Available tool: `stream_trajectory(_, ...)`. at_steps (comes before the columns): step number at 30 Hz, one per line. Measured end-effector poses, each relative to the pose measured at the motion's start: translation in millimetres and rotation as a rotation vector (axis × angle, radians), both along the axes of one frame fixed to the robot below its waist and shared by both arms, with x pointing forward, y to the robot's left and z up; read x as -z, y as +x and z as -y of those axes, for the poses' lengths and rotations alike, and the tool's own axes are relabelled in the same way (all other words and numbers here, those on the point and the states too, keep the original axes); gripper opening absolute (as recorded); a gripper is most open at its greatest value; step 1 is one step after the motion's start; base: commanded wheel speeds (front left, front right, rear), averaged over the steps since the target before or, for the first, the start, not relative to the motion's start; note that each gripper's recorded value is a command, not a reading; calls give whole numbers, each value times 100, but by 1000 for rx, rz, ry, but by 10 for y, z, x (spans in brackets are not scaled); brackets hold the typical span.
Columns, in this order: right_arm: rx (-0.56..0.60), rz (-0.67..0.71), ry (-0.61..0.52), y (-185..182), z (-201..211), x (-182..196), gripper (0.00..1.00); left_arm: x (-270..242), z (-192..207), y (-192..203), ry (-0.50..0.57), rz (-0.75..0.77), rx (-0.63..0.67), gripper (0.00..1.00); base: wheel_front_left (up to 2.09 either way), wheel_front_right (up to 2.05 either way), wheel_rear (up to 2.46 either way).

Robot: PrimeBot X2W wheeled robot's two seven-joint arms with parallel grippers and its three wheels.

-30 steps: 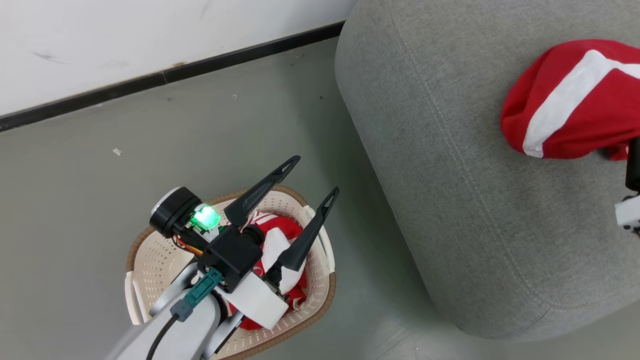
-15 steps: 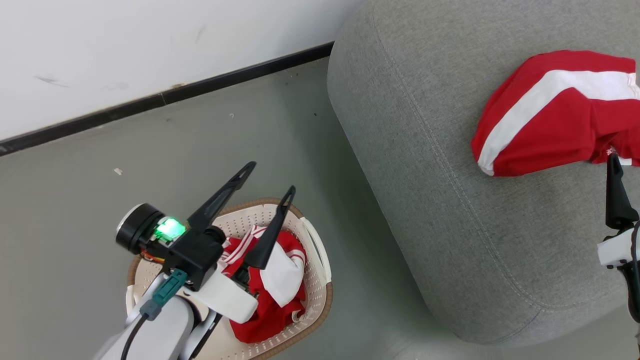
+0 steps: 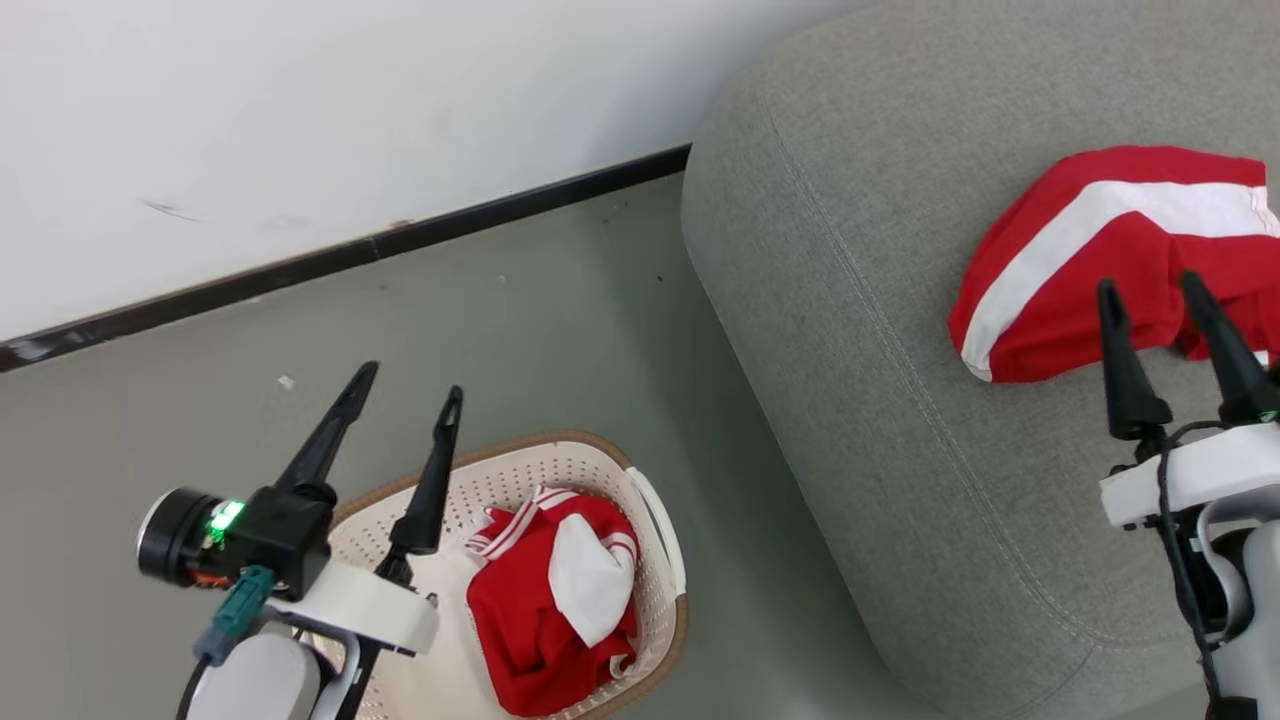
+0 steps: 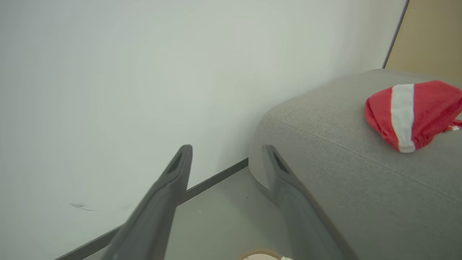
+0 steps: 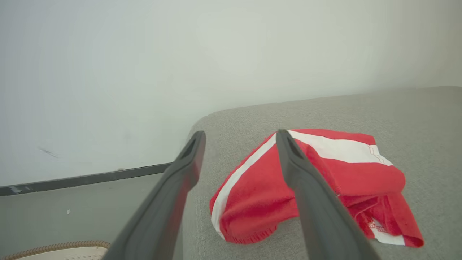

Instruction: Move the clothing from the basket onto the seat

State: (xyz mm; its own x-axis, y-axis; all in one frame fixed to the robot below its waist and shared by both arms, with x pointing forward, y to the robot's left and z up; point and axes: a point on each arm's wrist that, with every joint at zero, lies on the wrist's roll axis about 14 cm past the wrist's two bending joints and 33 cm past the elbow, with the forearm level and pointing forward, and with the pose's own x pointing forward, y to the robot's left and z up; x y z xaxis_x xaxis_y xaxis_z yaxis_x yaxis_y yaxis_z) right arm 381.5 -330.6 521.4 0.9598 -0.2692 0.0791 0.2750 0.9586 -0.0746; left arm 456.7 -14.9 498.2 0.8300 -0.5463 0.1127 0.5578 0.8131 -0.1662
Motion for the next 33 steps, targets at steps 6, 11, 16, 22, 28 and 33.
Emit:
stream_trajectory(6, -99, 20, -39, 132, -314, -94, 100, 92, -409, -10, 10, -52, -144, 100, 0, 0, 0)
stream_trajectory(11, -179, 47, -47, 227, -625, -164, 100, 201, -760, -84, 26, -103, -263, 100, 0, 0, 0)
stream_trajectory(16, -236, 70, -45, 289, -873, -223, 100, 155, -1021, -154, 12, -109, -356, 100, 0, 0, 0)
stream_trajectory(22, -294, 104, -23, 329, -1156, -304, 100, 63, -1326, -267, -3, -99, -460, 100, 0, 0, 0)
stream_trajectory(28, -308, 88, -16, 209, -1262, -230, 100, -1, -1638, -465, -4, -90, -558, 100, 0, 0, 0)
stream_trajectory(33, -316, 70, 10, 91, -1347, -139, 100, -9, -1795, -643, -10, -94, -614, 100, 0, 0, 0)
